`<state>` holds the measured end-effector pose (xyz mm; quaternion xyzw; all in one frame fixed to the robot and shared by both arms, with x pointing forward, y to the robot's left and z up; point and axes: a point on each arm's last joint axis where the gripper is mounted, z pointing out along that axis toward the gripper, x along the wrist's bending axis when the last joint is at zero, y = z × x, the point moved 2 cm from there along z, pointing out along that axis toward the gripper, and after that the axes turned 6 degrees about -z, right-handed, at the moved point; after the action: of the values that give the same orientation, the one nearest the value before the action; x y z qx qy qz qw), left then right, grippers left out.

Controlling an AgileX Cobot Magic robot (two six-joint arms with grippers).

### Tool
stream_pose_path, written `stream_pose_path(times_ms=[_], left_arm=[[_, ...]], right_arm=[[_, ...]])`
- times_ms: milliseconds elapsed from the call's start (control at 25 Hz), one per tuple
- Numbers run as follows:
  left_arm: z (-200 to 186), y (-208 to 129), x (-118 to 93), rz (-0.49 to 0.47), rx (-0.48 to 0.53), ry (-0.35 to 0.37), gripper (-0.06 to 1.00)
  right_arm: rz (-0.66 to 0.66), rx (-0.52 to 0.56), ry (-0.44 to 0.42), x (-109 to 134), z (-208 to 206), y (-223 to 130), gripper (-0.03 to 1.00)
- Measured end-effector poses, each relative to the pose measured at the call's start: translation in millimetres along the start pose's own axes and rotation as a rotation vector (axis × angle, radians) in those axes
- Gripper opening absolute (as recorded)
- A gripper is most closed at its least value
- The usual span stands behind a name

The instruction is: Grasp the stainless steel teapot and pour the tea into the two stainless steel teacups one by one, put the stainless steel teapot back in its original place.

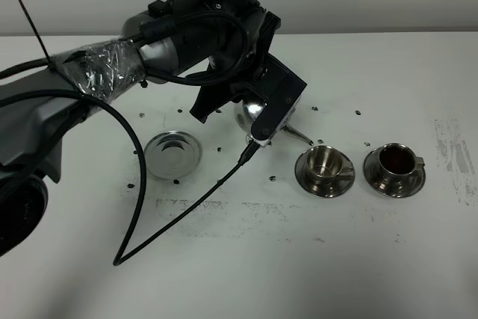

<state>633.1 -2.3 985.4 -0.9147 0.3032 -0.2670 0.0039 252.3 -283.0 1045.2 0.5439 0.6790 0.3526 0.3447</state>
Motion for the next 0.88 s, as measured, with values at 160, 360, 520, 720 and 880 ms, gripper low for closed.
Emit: stream_pose_path(times_ms=[160,360,520,720,880], left_arm=[[0,13,2,0.059,0.016,0.022,0.2],[8,26,0,0.127,0.044,0.02,0.2],[13,29,0,0.175,0.074,0.032,0.2],[12,32,3,0.227,0.111,0.055,0.2],[10,35,4,0.259,0.132,0.067,0.2]], right_arm=[[0.0,0.0,0.0,0,0,0,0.42],[0.0,0.0,0.0,0,0,0,0.42],[0.0,0.0,0.0,0,0,0,0.42],[0.0,0.0,0.0,0,0,0,0.42],[0.0,0.0,0.0,0,0,0,0.42]])
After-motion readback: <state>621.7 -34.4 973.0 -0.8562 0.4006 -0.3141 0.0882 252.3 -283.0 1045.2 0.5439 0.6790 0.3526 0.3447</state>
